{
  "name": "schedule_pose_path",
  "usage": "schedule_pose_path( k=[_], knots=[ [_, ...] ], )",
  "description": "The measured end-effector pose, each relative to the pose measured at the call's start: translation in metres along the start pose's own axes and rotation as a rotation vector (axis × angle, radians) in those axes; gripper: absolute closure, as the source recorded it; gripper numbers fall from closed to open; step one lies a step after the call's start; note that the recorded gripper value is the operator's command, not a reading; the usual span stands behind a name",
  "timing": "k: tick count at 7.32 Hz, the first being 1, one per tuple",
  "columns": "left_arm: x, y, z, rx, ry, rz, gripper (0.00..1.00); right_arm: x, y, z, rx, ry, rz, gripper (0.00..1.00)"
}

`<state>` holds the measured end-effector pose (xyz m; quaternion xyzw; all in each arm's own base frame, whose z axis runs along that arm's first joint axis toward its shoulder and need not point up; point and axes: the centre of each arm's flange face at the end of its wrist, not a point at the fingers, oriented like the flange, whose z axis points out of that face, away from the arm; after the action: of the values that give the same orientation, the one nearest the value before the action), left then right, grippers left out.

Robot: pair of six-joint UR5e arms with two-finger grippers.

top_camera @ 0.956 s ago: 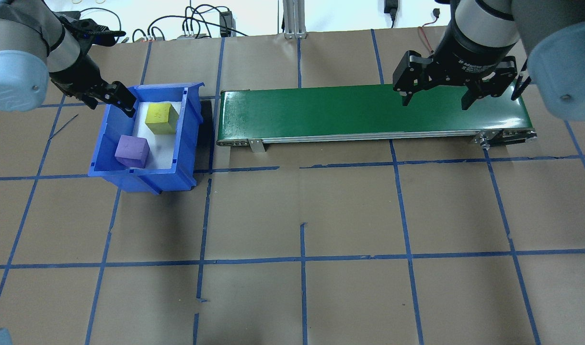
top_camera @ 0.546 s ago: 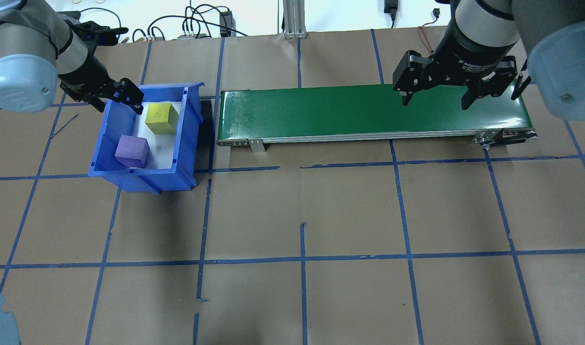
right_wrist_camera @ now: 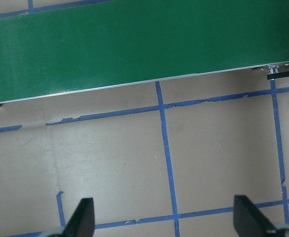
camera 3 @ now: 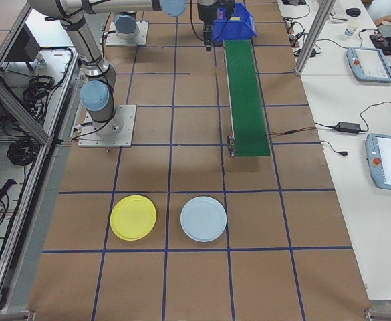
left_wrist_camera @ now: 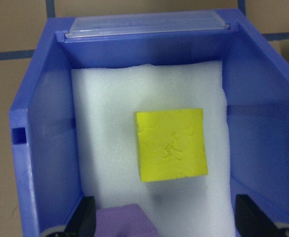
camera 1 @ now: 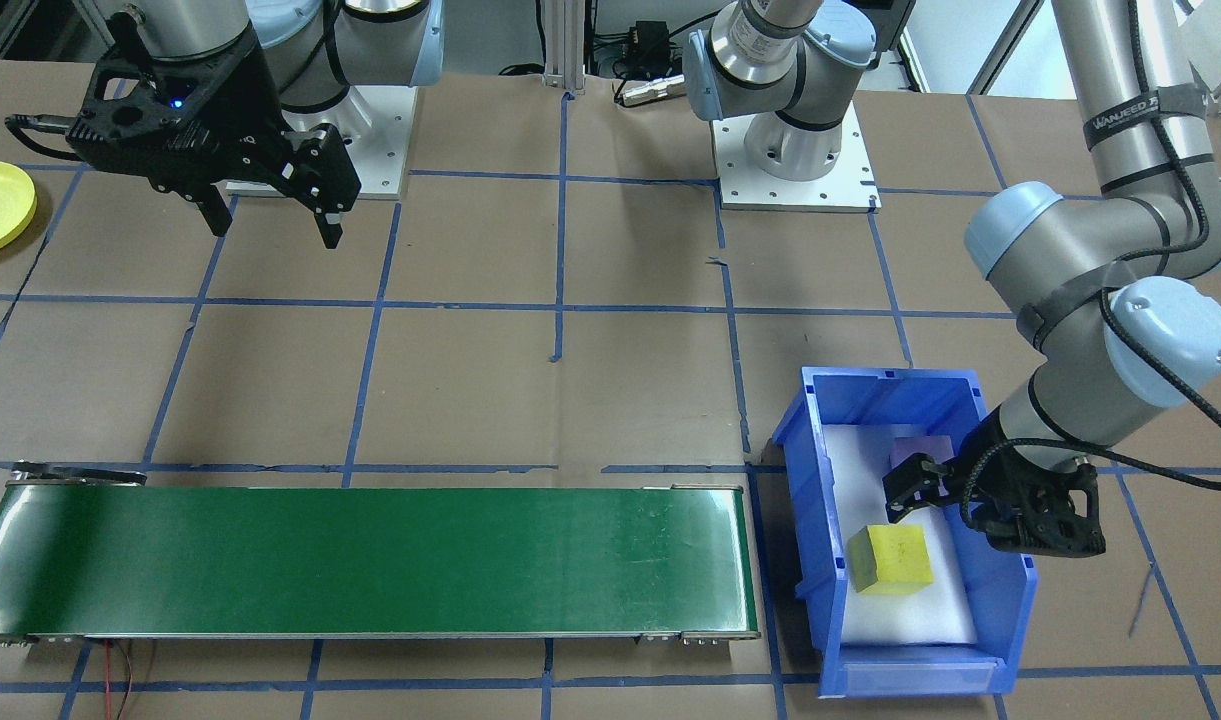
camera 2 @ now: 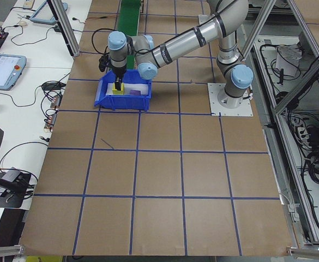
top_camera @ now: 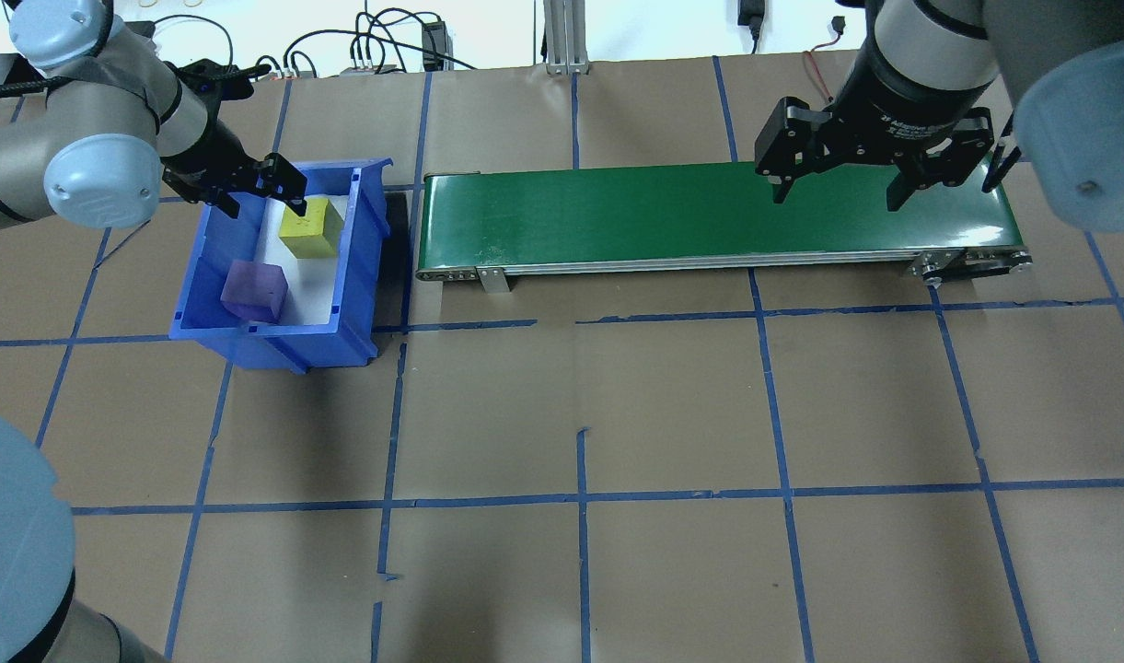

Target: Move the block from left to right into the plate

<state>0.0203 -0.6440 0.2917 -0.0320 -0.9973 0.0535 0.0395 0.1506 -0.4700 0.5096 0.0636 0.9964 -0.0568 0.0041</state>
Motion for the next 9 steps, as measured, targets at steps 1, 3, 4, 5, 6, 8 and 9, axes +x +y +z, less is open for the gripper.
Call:
schedule_pose_path(
  k=[1, 3, 4, 5, 6, 8, 9],
  knots=[
    [0.001, -0.001, 0.006, -0.003, 0.002, -0.006, 0.0, 0.0, 0.0, 0.0, 0.0, 0.0, 0.0, 0.0],
    [0.004, -0.003, 0.018, -0.013, 0.006, -0.017, 0.0, 0.0, 0.0, 0.0, 0.0, 0.0, 0.0, 0.0],
    [0.003, -0.005, 0.024, -0.013, 0.006, -0.02, 0.0, 0.0, 0.0, 0.0, 0.0, 0.001, 0.0, 0.0],
    [0.002, -0.006, 0.032, -0.016, 0.006, -0.022, 0.0, 0.0, 0.0, 0.0, 0.0, 0.001, 0.0, 0.0],
    [0.001, -0.008, 0.04, -0.018, 0.007, -0.027, 0.0, 0.0, 0.0, 0.0, -0.001, 0.002, 0.0, 0.0],
    [0.0, -0.01, 0.05, -0.016, 0.008, -0.049, 0.0, 0.0, 0.0, 0.001, -0.002, 0.003, 0.0, 0.0],
    [0.002, -0.011, 0.052, -0.017, 0.008, -0.055, 0.0, 0.0, 0.0, 0.001, -0.002, 0.004, 0.0, 0.0]
  ],
)
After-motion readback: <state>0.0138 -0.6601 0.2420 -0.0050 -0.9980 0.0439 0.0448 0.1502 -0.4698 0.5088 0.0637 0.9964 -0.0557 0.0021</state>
